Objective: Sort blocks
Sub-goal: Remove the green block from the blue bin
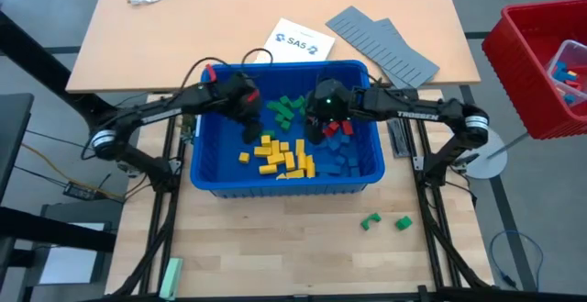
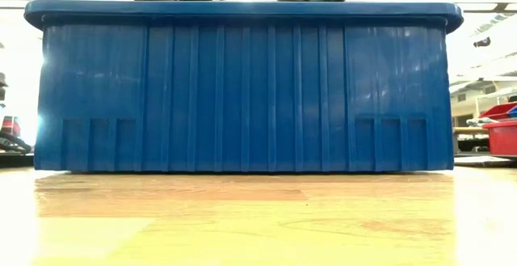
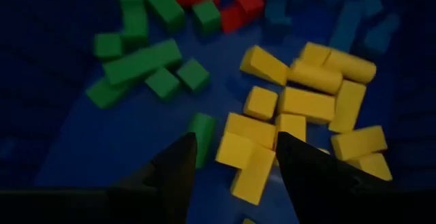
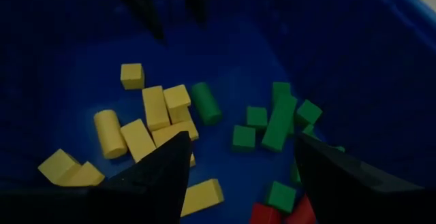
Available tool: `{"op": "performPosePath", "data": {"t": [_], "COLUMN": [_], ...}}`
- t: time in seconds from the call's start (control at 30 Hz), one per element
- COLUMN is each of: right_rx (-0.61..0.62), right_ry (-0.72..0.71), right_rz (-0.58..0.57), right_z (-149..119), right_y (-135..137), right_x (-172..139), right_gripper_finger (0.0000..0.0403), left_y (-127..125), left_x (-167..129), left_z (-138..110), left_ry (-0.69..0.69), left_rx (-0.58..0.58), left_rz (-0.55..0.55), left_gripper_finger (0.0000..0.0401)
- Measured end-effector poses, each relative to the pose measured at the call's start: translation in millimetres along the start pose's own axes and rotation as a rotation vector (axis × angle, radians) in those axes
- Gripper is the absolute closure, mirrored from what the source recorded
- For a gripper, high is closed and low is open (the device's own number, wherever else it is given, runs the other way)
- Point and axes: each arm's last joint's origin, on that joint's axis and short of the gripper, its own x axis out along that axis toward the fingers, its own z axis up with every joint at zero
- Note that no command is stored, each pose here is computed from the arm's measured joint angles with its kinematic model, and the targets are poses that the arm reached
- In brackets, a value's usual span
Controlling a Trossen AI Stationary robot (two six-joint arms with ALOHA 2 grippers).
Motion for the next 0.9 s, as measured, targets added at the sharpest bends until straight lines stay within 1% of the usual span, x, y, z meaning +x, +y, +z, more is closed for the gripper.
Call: {"op": "performPosePath", "data": {"t": [0.13, 0.27, 0.33, 0.47, 0.53, 0.67, 0.73, 0.9], "right_rx": [-0.025, -0.037, -0.037, -0.045, -0.044, -0.044, -0.046, -0.045], "right_ry": [0.019, 0.015, 0.012, 0.012, 0.008, 0.007, 0.006, 0.001], "right_rz": [0.001, 0.000, -0.001, -0.001, -0.001, 0.000, 0.002, 0.006], "right_z": [-2, -2, -2, -2, -1, -1, -1, -1], "right_y": [1, 1, 1, 1, 1, 1, 2, 4], "right_x": [5, 5, 5, 5, 5, 5, 5, 5], "right_gripper_finger": [0.0161, 0.0161, 0.0161, 0.0164, 0.0166, 0.0170, 0.0171, 0.0175], "left_y": [6, 2, 3, 6, 12, 27, 34, 48], "left_x": [26, 50, 58, 68, 70, 69, 73, 99], "left_z": [-4, -10, -13, -14, -11, -5, -7, -17], "left_ry": [0.084, 0.157, 0.176, 0.194, 0.172, 0.093, 0.104, 0.173], "left_rx": [0.043, 0.105, 0.116, 0.135, 0.133, 0.103, 0.086, 0.052], "left_rz": [-0.030, -0.055, -0.060, -0.013, 0.036, 0.087, 0.090, 0.061], "left_gripper_finger": [0.0190, 0.0190, 0.0190, 0.0190, 0.0190, 0.0190, 0.0190, 0.0190]}}
